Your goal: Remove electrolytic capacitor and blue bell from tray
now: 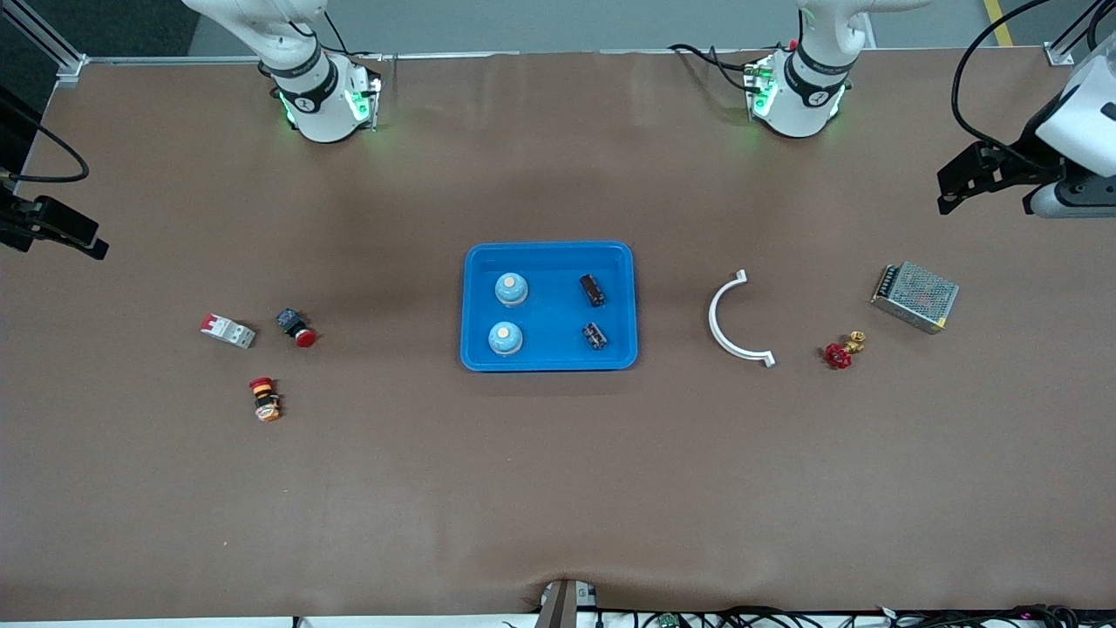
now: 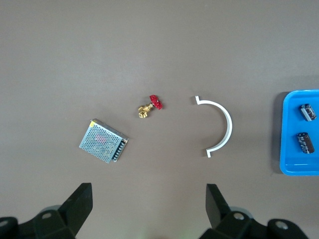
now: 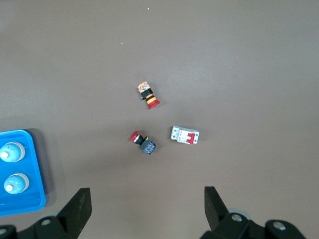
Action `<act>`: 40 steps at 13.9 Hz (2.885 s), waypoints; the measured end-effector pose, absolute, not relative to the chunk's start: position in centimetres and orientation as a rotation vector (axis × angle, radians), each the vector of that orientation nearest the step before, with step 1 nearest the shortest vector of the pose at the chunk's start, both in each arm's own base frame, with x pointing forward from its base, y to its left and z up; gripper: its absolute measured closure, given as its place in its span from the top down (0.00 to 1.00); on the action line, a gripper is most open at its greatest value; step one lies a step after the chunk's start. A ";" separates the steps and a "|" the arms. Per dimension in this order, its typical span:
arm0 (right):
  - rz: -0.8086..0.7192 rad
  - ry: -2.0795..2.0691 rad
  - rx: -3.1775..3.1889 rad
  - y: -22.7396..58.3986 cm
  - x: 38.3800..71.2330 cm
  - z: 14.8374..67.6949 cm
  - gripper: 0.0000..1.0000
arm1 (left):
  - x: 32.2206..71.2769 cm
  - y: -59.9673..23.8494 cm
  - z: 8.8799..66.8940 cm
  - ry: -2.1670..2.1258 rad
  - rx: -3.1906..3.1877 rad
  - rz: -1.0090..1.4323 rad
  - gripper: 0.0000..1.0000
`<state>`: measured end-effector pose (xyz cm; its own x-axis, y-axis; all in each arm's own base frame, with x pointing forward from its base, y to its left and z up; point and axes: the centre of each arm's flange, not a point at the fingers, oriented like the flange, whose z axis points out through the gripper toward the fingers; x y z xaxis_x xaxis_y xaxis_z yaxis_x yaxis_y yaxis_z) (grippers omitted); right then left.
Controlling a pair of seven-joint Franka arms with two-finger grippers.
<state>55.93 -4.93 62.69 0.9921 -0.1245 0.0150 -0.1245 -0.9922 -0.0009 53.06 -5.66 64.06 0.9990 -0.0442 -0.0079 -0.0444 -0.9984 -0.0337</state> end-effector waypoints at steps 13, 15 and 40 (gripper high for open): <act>-0.072 -0.342 3.120 2.2 56.4 51.5 1.00 | 52.9 -22.7 47.5 -0.455 -3.156 0.148 1.00; -0.063 -0.339 3.120 7.7 56.1 50.8 1.00 | 52.8 -26.3 44.3 -0.597 -3.153 0.169 0.97; -0.025 -0.516 3.172 40.1 47.9 24.6 1.00 | 44.9 -47.5 17.8 -1.034 -2.930 0.150 0.30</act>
<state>47.86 40.06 24.55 0.9484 -0.3158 -0.0268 -0.3169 -0.9460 -0.0683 44.87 -47.52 17.80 0.7744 0.6275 -0.0804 0.6246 -0.7786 -0.0607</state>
